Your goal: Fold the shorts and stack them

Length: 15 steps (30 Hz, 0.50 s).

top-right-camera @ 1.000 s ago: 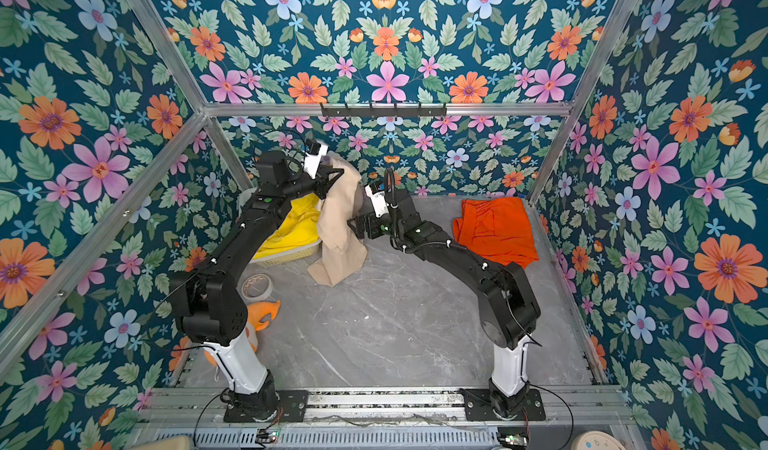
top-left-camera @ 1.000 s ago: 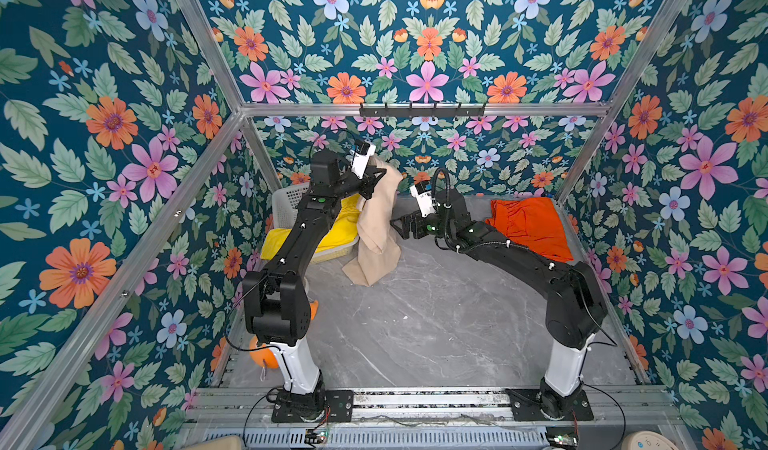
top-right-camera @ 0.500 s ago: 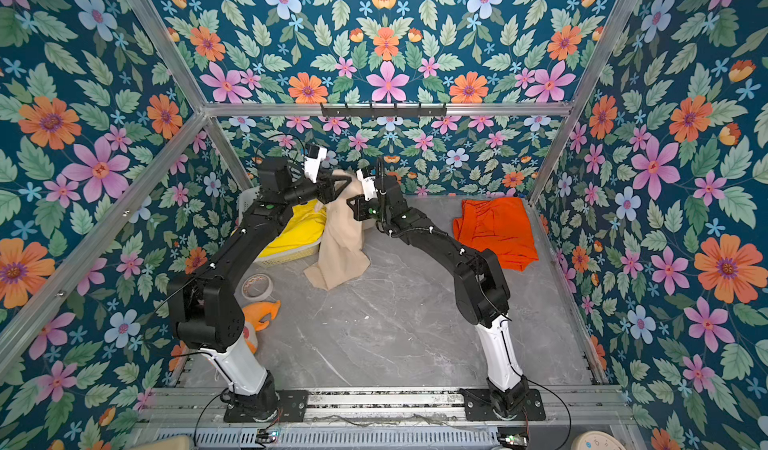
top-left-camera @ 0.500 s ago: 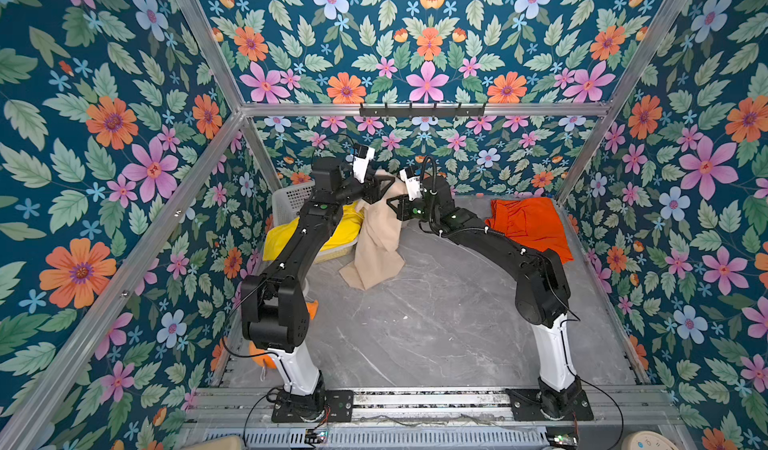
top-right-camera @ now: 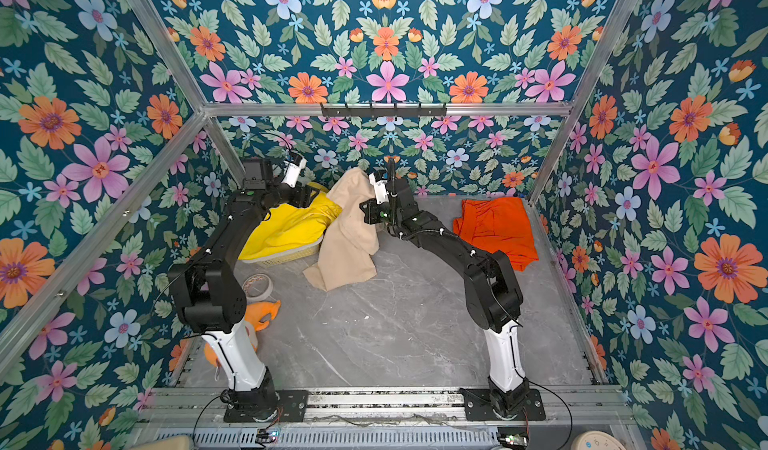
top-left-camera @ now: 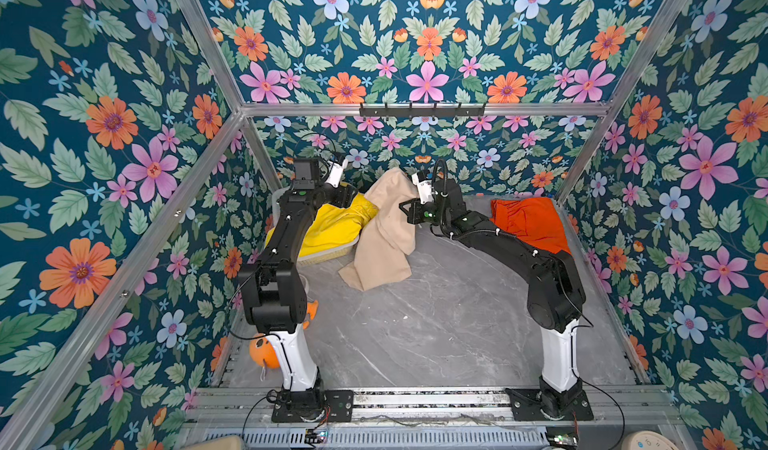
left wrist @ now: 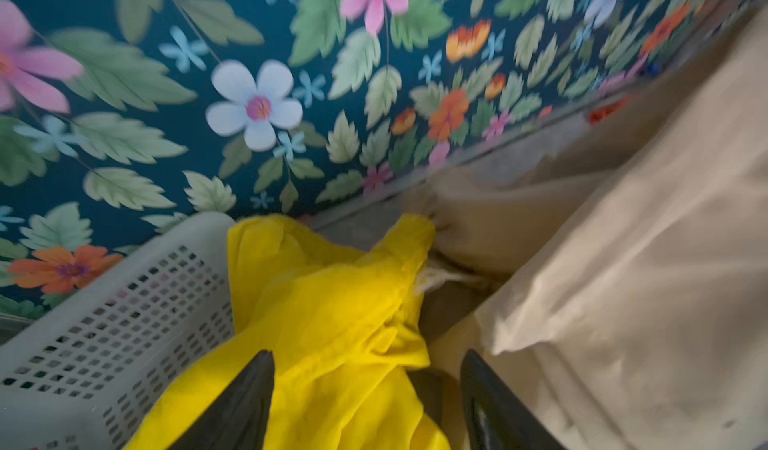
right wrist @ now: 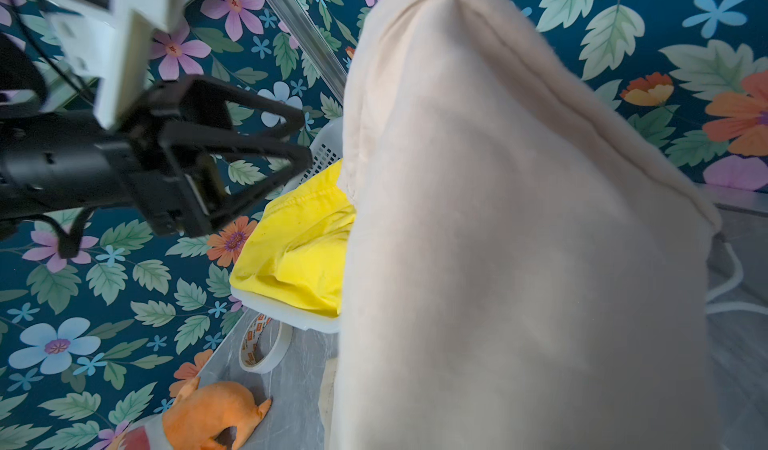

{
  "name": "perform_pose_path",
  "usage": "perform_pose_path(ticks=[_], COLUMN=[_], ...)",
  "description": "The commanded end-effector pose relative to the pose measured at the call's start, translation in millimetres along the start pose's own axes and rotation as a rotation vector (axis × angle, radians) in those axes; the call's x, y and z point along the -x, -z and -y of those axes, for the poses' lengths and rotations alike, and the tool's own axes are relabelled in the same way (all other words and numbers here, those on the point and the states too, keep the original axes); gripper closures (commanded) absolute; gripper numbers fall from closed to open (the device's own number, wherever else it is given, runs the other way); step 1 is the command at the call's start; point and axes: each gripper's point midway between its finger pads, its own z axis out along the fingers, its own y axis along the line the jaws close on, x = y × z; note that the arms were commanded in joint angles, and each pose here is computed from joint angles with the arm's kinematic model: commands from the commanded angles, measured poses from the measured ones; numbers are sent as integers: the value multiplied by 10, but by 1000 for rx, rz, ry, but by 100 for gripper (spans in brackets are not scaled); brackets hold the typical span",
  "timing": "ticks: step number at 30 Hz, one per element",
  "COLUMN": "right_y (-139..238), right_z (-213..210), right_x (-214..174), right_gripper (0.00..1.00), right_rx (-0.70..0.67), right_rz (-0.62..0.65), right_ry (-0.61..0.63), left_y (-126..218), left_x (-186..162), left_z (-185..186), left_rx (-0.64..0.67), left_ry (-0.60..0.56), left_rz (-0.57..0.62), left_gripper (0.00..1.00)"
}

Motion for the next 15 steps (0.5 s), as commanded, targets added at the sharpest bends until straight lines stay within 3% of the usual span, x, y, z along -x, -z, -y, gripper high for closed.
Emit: perform_pose_path(ticks=[1,9,15], right_y=[65,167,302], right_z=[-76,-144,-216], right_x=[100,50,58], right_gripper=[100,100,100], right_rx=[21,46,59], right_rz=[31,16,18], right_ry=[40,47,61], left_y=[-91,-591,-981], left_x=[-292,-223,-390], left_z=[11,-186,-296], left_rx=[-29,144,199], left_ry=[-159,-330,-338], left_rz=[-130,-102,-190], left_gripper=[22,17,20])
